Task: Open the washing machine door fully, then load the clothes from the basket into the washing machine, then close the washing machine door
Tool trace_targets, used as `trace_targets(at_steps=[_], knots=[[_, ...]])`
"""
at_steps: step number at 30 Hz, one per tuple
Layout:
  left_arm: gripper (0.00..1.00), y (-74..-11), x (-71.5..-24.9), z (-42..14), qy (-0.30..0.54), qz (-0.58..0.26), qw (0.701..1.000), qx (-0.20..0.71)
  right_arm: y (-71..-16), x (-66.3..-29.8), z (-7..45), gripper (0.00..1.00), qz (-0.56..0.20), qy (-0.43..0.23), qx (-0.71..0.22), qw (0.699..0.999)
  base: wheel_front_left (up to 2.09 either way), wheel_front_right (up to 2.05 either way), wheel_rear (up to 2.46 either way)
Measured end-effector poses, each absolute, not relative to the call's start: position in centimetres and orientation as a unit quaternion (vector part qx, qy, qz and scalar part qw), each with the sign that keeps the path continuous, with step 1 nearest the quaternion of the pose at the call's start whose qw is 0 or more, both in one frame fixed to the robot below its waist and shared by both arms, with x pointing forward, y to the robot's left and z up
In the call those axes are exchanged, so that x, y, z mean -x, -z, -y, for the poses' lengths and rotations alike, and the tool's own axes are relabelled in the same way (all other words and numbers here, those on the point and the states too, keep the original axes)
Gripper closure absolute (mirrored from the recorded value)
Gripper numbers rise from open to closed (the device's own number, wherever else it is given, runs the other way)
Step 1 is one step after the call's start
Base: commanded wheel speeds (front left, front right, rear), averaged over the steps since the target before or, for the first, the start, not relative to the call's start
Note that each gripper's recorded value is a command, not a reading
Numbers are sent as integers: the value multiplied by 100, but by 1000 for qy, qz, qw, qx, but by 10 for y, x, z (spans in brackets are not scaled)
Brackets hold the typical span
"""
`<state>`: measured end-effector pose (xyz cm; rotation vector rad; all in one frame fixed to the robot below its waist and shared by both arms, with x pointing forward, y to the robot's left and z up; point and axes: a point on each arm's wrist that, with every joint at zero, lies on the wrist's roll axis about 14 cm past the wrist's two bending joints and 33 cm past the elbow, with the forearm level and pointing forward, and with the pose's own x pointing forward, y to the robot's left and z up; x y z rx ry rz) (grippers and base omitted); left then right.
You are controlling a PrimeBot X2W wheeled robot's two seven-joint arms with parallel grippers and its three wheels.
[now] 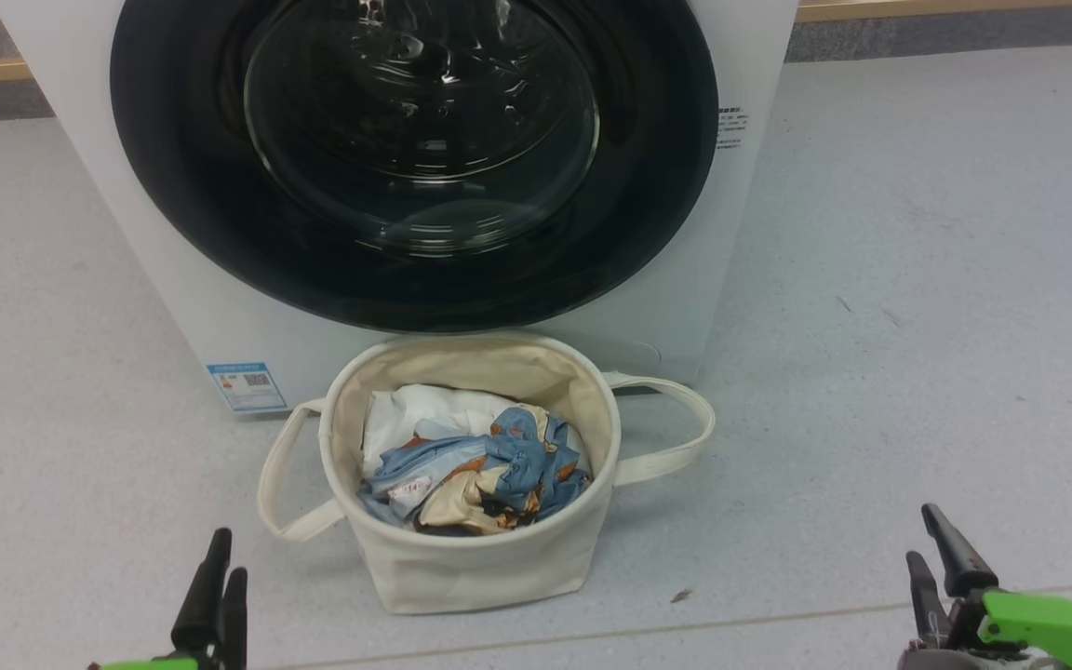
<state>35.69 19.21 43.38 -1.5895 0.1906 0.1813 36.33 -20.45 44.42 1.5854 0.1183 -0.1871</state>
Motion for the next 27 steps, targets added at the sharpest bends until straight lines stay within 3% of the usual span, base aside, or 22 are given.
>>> trace_targets(at_steps=[7,11,22,24,27], knots=[[0,-439,-360,-196,-80,-75,698,708,-457,-370,203,0,-37,72,-721,688,0,0,0],[0,-440,-361,-200,-83,-71,707,698,-458,-372,196,0,-43,64,-704,706,0,0,0],[0,-450,-365,-204,-66,-70,783,614,-481,-387,181,0,-39,21,-625,779,0,0,0],[0,-451,-365,-204,-58,-80,817,568,-485,-388,179,0,-35,14,-608,793,0,0,0],[0,-461,-370,-205,-49,-71,843,530,-491,-390,173,0,-35,-2,-576,817,0,0,0]])
